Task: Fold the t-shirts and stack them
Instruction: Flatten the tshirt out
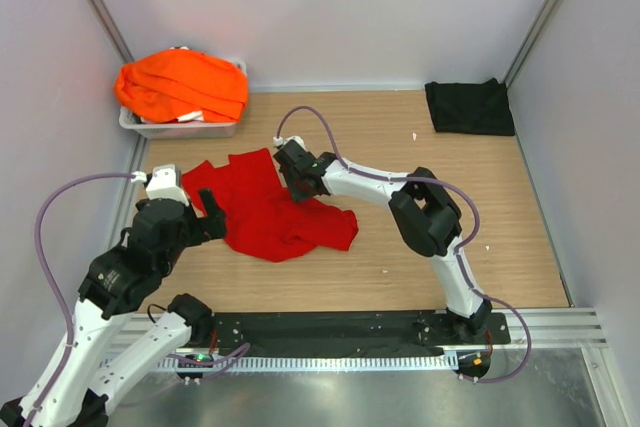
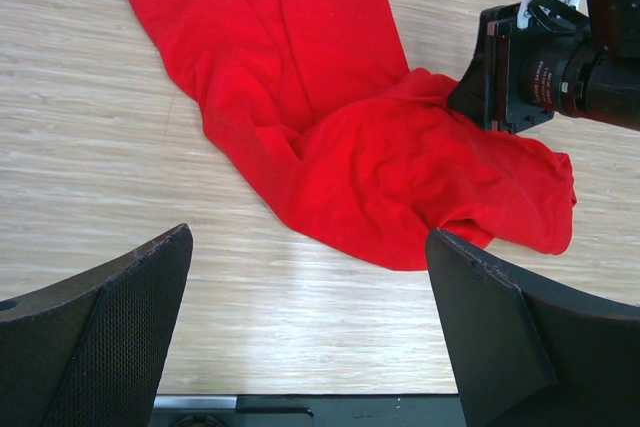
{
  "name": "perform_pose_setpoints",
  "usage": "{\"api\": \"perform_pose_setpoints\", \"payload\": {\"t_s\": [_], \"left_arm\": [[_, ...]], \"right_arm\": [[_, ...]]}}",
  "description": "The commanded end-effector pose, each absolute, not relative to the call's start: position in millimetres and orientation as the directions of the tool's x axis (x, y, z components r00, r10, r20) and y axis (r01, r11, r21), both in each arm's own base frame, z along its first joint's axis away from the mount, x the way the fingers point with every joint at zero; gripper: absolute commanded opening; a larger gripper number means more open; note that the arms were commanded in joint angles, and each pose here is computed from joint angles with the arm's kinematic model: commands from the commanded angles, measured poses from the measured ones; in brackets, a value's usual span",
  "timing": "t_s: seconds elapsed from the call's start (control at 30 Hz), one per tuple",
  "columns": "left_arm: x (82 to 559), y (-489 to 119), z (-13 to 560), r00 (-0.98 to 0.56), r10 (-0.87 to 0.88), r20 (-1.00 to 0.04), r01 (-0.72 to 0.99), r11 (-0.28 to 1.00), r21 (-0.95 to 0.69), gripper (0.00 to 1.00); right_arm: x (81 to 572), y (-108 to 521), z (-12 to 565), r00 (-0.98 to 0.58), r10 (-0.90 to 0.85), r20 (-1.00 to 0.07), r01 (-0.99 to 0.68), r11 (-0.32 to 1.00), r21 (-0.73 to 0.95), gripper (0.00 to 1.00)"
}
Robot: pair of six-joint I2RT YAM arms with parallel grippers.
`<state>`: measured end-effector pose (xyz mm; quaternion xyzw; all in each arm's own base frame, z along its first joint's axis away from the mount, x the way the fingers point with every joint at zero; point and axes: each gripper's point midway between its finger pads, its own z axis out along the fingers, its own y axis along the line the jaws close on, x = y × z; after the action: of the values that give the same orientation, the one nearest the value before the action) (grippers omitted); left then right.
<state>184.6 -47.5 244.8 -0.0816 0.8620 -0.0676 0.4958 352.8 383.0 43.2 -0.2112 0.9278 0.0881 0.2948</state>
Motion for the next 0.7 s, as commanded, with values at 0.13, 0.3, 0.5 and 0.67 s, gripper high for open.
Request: {"api": "perform_pose_setpoints", "payload": {"t_s": [0.13, 0.3, 0.5, 0.67], "left_arm": [[192.7, -47.7, 249.9, -0.466, -0.234, -0.853, -0.093, 0.972, -0.216, 1.0], [192.7, -46.7, 250.2, -0.464, -0.236, -0.854, -0.097, 0.972, -0.216, 1.0], [192.6, -45.3, 248.8, -0.466, -0.236, -0.853, -0.105, 0.972, -0.211, 1.0], [191.8, -43.0, 250.6, -0.457, -0.245, -0.855, -0.116, 0.969, -0.216, 1.0]], "right_arm": [[359.4, 401.9, 62.7, -0.709, -0.312, -0.632, -0.48, 0.87, 0.11, 0.01], [359.6, 403.6, 84.8, -0.683, -0.296, -0.667, -0.495, 0.86, 0.126, 0.01], [364.8, 387.2, 188.6, -0.583, -0.251, -0.772, -0.493, 0.866, 0.09, 0.01], [333.5, 345.5, 309.6, -0.458, -0.17, -0.873, -0.522, 0.846, 0.109, 0.01]]}}
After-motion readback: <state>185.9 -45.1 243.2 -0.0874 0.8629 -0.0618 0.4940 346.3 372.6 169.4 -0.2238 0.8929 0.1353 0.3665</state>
